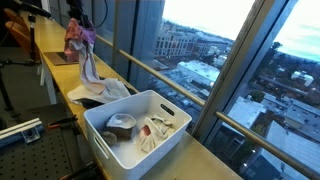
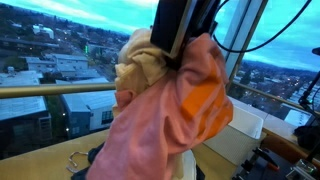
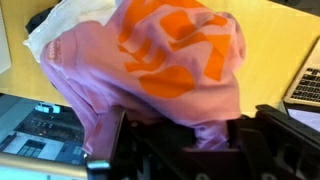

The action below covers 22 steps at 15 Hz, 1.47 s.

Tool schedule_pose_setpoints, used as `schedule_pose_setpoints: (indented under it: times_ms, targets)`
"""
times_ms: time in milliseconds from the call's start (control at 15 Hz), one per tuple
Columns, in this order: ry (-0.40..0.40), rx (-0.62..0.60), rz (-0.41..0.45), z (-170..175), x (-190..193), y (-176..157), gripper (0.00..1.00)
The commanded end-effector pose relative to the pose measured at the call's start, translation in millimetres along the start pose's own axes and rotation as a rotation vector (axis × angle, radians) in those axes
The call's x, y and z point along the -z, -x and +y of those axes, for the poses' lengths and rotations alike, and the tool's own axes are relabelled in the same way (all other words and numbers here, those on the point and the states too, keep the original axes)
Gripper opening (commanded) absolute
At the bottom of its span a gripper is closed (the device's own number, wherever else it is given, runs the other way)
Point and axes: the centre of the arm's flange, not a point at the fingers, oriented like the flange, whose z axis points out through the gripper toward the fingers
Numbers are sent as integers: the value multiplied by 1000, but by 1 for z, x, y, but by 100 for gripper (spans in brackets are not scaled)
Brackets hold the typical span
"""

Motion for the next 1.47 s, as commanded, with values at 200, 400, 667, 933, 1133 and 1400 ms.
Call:
schedule_pose_setpoints:
  times_ms: [200,400,667,933,1133,1400]
  targets:
    - [56,-103,-46,92,-27,-36,0]
    - [65,-151,-75,129,-40,-37,26]
    - [80,-200,-110,176,-59,-27,54]
    - [132,-308,-148,283,-77,-12,84]
    - [151,-395,-174,376,-95,3,100]
    - [161,-491,-184,485,-129,26,100]
